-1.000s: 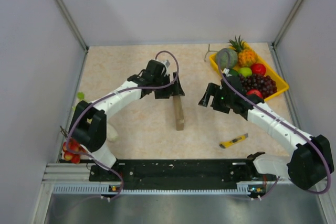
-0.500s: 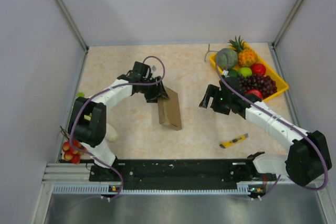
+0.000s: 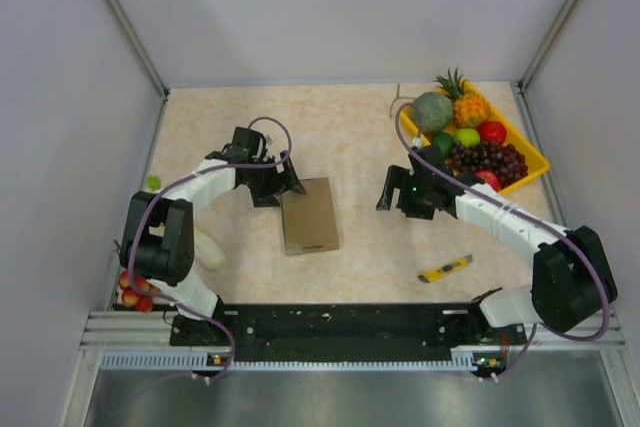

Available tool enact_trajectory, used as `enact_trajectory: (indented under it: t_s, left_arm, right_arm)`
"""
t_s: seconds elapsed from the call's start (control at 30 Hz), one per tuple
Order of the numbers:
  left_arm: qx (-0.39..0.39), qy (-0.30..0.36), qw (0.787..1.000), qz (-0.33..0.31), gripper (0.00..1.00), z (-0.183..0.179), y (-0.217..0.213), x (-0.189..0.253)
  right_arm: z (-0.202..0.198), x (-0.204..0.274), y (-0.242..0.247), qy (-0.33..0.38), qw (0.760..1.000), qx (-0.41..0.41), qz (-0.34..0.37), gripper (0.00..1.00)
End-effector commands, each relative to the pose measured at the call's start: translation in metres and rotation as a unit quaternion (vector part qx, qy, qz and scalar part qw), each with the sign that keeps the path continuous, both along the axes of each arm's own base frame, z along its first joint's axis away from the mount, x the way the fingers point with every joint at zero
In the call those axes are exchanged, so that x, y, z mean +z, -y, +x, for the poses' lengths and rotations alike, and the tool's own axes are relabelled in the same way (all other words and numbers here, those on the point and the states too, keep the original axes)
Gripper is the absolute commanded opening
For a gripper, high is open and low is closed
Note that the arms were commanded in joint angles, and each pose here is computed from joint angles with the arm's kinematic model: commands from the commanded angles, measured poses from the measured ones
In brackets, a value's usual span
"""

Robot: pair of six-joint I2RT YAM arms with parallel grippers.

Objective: Unpack the express box

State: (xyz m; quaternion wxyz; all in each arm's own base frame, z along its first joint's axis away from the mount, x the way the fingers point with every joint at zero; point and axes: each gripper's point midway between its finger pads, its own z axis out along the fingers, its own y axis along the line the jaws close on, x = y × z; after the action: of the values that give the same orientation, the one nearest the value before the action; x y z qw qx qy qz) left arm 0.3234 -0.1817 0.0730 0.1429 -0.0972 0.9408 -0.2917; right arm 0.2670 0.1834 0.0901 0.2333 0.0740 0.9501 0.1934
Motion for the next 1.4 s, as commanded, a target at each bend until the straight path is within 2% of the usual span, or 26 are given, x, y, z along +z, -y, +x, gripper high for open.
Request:
enact_trajectory:
  t_s: [0.0,0.07,0.2,0.23,0.33,0.47,0.63,0.87,1.03,1.13,1.23,1.27,1.37]
  left_arm:
    - [0.054,0.018,0.995,0.085,0.90,0.003,-0.040,0.004]
    - [0.070,0.021,0.992,0.100,0.90,0.002,-0.048,0.003]
    - [0.078,0.014,0.993,0.086,0.88,-0.007,-0.047,0.001]
    - [0.078,0.018,0.994,0.080,0.85,-0.006,-0.045,0.002]
    - [0.074,0.018,0.996,0.052,0.78,-0.010,-0.037,0.002]
    - [0.061,-0.001,0.998,-0.002,0.75,-0.023,-0.021,-0.006]
    - [0.050,-0.016,0.997,-0.060,0.73,-0.029,-0.003,-0.013]
    - [0.017,-0.012,0.995,-0.095,0.57,-0.025,0.020,-0.010]
    - [-0.014,-0.016,0.996,-0.085,0.55,-0.029,0.038,-0.014]
    - [0.008,-0.007,0.999,-0.032,0.55,-0.021,0.024,-0.014]
    - [0.037,0.049,0.998,0.025,0.59,-0.006,0.003,0.004]
    - [0.038,0.057,0.997,0.037,0.62,-0.008,-0.003,0.006]
    - [0.035,0.094,0.994,0.046,0.65,-0.016,-0.010,0.020]
  right_arm:
    - [0.019,0.019,-0.016,0.043,0.998,0.041,-0.005,0.82]
    - [0.020,0.016,-0.022,0.044,0.998,0.051,-0.014,0.82]
    - [0.019,0.013,-0.044,0.062,0.992,0.106,-0.030,0.80]
    - [0.014,0.013,-0.055,0.066,0.989,0.126,-0.030,0.80]
    - [0.005,0.010,-0.081,0.076,0.981,0.178,-0.021,0.76]
    - [-0.009,0.005,-0.112,0.084,0.968,0.237,-0.013,0.72]
    - [-0.017,-0.009,-0.130,0.068,0.965,0.253,-0.004,0.69]
    - [-0.014,-0.014,-0.127,0.064,0.971,0.230,-0.014,0.68]
    - [-0.009,-0.014,-0.110,0.072,0.975,0.203,-0.046,0.68]
    - [0.008,-0.004,-0.091,0.087,0.981,0.160,-0.071,0.68]
    - [0.024,0.012,-0.084,0.100,0.985,0.131,-0.055,0.68]
    - [0.032,0.017,-0.081,0.105,0.986,0.123,-0.051,0.67]
    - [0.053,0.029,-0.086,0.122,0.983,0.129,-0.051,0.62]
